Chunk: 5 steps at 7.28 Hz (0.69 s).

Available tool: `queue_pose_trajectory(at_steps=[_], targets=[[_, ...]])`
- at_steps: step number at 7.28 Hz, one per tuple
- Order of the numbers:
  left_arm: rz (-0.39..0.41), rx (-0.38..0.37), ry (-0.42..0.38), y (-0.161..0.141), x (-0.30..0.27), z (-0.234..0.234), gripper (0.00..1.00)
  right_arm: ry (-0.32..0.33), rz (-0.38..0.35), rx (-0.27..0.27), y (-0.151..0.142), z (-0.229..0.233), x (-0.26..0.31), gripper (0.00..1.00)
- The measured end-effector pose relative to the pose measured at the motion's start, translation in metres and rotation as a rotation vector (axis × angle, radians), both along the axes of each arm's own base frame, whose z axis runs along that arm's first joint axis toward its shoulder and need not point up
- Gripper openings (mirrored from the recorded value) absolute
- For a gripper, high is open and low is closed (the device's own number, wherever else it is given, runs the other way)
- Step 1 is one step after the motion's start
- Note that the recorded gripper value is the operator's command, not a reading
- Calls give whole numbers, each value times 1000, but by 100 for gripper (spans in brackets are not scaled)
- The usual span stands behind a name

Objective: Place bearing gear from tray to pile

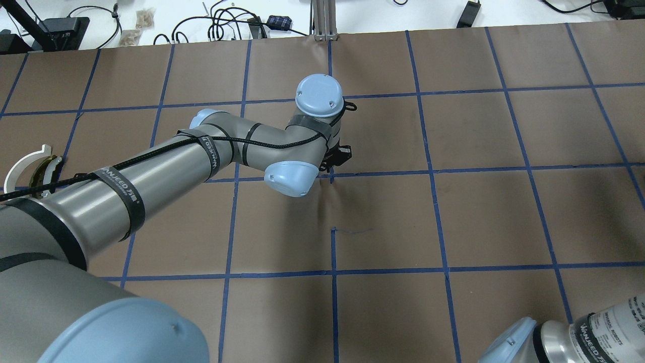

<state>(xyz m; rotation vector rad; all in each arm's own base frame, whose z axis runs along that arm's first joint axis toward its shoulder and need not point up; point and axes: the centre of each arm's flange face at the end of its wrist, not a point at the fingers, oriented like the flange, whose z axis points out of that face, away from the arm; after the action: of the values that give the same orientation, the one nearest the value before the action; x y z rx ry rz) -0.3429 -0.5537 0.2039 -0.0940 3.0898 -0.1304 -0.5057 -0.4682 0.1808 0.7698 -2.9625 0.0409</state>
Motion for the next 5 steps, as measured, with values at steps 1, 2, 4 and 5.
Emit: queue_pose_trajectory(at_steps=[1,2,4,5], targets=[[-10,20,-1,-16,46,25,0,-2,-2,0,0,-2,0,82],[-20,49,7,-30,110,51,0,-3,-3,0,0,-3,1,59],[-78,106,19,-34,261,78,0,-4,-7,2,0,-4,1,42],[-112,126,28,-25,338,78,0,-4,-9,2,0,-4,1,41]])
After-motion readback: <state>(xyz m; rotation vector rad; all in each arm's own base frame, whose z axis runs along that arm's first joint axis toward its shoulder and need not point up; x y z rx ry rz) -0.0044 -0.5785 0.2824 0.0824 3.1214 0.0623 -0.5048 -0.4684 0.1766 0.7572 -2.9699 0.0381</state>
